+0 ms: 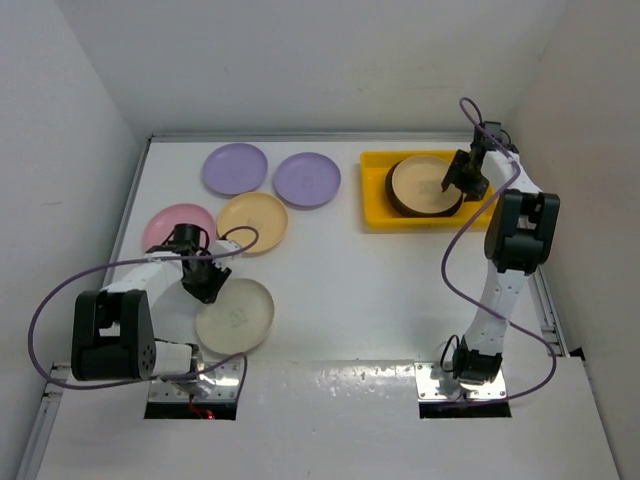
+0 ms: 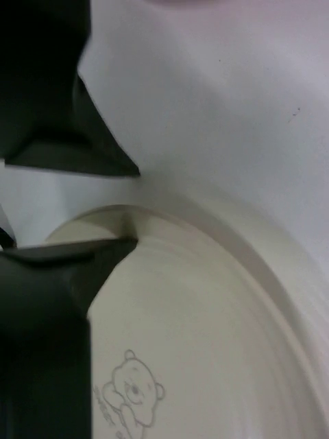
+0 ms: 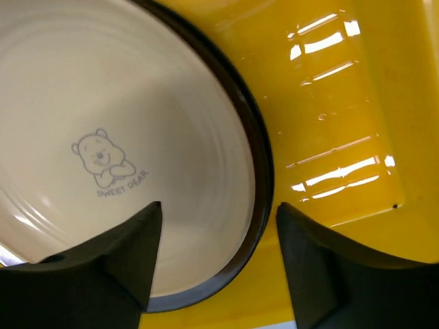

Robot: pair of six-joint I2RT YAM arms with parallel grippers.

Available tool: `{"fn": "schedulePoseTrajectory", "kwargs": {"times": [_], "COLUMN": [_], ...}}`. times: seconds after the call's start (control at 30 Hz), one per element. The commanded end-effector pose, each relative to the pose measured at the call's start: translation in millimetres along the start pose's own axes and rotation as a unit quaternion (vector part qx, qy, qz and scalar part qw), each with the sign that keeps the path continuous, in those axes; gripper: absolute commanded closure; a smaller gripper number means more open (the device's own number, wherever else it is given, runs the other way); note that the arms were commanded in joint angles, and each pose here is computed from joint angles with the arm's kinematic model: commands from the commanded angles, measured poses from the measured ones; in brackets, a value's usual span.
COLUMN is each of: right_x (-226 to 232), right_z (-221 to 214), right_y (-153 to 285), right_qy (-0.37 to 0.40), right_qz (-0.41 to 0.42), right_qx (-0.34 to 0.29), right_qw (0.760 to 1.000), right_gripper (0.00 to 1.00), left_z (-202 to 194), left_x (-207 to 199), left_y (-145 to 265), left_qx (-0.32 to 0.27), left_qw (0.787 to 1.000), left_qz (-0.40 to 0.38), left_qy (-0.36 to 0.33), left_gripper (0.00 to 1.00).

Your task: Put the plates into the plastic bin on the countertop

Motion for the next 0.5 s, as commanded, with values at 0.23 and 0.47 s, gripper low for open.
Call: {"fn": "schedulePoseTrajectory", "kwargs": {"times": [0.23,0.47], "right_x": [35.3,145.8], "right_z": [22.0,-122.5], "right_y": [92.2,162.5], "right_qy": [0.124,0.273], "right_qz": [0.042,0.277], "right_qx": [-0.109,-0.178], "right_qw": [0.985,0.904], "right_gripper": [0.20,0.27], "left_z": [44.0,118.6], "left_x": [-2.8,0.6], "left_y": [1.1,49.4], "left_qx": [-0.032,-0.115], "left_qw": [0.998,0.992], "left_qz": [-0.049,-0.044], "left_qy": [-0.031,-0.036], "left_gripper": [1.00,1.00]}}
Point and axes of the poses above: each gripper's point midway between its finger pads, its own y axis back along the fingers, its own x axis along the line the jaws close on, z = x × y, the point moved 3 cm from there along y, back along the fingers
